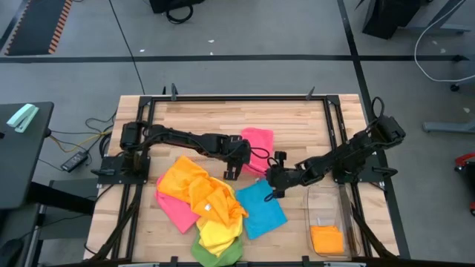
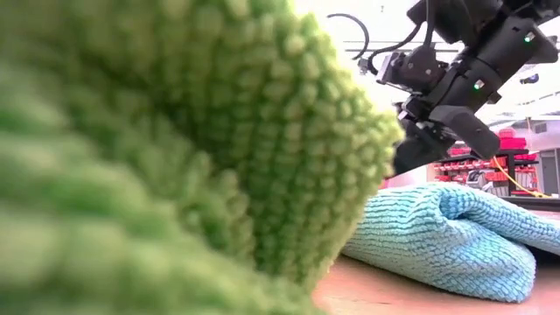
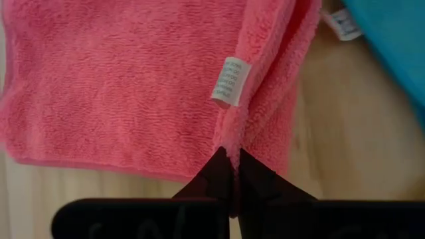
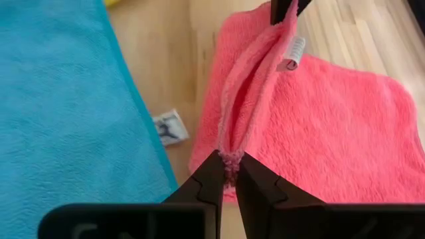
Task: Fold microfiber towels
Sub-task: Fold the pink towel
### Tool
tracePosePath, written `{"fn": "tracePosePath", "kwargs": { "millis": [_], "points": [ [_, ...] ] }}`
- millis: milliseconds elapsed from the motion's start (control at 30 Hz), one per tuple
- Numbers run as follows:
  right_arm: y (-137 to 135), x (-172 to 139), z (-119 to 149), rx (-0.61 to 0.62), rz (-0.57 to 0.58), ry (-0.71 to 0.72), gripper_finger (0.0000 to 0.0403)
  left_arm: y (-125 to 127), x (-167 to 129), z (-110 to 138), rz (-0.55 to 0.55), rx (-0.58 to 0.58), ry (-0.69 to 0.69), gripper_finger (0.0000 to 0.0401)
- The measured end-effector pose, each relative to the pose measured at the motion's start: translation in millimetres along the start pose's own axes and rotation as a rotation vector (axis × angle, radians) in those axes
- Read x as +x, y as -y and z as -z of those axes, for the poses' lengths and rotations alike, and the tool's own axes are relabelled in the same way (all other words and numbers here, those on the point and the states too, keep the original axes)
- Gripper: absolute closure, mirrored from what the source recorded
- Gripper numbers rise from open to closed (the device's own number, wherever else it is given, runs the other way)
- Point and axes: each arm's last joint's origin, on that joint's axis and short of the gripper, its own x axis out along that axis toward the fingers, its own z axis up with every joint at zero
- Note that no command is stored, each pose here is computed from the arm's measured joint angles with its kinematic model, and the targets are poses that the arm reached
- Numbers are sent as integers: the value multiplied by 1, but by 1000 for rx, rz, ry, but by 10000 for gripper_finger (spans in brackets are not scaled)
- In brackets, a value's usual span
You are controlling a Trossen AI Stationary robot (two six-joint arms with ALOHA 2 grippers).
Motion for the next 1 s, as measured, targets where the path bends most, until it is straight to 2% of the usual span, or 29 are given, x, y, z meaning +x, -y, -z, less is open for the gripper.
{"fn": "tracePosePath", "kwargs": {
  "millis": [200,533,800,1000],
  "points": [
    [7,4,3,24,22,-40,360,-11,2,1,-19,-4,20,369],
    [18,9,5,43,51,-73,360,-23,5,2,-38,-3,33,386],
    [27,12,5,51,70,-93,360,-27,20,9,-36,-4,-4,374],
    [32,16,7,71,28,-119,360,-34,27,10,-48,-21,3,382]
  ]
}}
